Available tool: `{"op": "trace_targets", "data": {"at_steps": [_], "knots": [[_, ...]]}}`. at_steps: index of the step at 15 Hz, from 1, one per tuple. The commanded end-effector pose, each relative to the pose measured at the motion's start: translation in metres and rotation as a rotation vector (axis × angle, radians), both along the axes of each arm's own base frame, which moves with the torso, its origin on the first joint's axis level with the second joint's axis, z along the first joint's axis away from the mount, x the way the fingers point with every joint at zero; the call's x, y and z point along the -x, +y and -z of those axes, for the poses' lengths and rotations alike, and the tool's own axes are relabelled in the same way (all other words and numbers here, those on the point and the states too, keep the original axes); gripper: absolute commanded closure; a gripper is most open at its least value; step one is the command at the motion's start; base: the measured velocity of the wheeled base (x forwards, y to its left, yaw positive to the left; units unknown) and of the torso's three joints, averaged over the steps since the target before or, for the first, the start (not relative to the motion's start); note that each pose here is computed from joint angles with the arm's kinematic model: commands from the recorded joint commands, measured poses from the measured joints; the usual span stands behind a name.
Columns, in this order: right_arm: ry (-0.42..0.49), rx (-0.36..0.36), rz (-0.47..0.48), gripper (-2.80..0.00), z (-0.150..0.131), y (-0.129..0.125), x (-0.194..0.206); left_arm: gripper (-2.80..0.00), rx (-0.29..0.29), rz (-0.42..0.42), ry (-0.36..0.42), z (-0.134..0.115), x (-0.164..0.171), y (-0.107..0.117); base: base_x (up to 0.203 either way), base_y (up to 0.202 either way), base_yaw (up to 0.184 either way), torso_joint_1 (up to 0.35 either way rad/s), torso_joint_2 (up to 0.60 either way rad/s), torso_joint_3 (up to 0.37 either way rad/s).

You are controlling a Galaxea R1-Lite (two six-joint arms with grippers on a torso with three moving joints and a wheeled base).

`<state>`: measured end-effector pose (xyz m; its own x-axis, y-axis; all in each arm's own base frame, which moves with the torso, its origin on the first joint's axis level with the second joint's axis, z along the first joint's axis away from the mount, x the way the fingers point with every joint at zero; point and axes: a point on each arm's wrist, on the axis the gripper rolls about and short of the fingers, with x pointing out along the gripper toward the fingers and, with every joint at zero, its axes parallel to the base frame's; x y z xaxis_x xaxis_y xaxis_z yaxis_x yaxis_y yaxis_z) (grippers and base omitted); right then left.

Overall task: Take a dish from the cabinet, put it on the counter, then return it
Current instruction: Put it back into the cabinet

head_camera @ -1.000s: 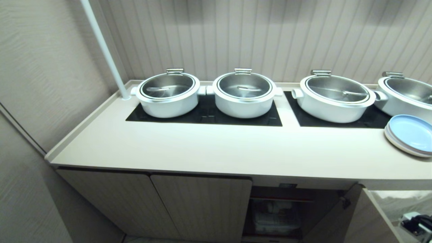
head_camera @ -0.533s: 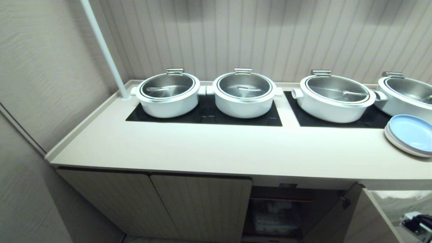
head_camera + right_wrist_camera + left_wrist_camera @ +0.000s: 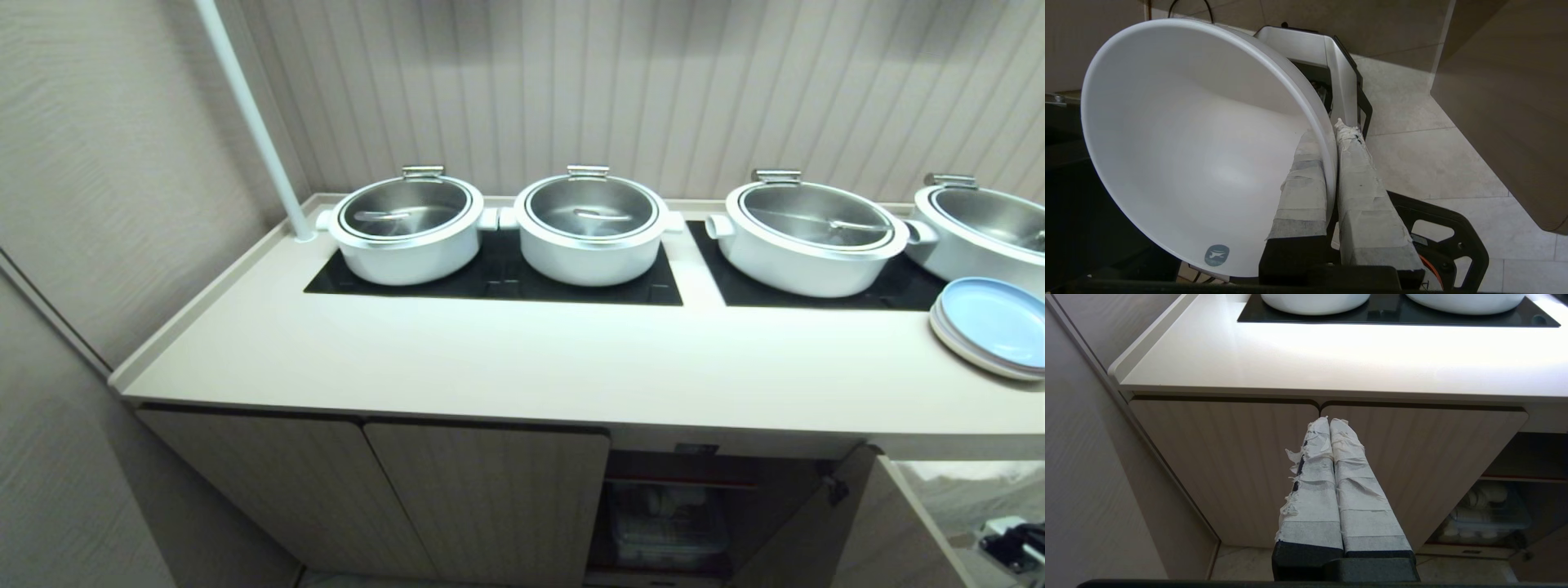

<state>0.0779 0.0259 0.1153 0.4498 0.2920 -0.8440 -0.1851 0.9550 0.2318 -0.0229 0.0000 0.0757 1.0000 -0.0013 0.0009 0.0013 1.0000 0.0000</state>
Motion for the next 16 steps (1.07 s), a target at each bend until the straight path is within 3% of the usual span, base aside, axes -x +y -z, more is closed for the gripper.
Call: {"op": "trace_targets", "data": {"at_steps": [1, 16], "knots": [[0.005, -0.001, 0.004, 0.0, 0.0007, -0.0004, 0.0004, 0.0, 0.0, -0.001, 0.001, 0.0002, -0.0001, 0.0, 0.0, 0.0, 0.0, 0.0, 0.0, 0.0], [-0.005, -0.001, 0.009, 0.0, -0.0004, -0.0008, -0.0008, 0.0, 0.0, 0.0, 0.0, 0.0, 0.0, 0.0, 0.0, 0.0, 0.0, 0.0, 0.0, 0.0]]}}
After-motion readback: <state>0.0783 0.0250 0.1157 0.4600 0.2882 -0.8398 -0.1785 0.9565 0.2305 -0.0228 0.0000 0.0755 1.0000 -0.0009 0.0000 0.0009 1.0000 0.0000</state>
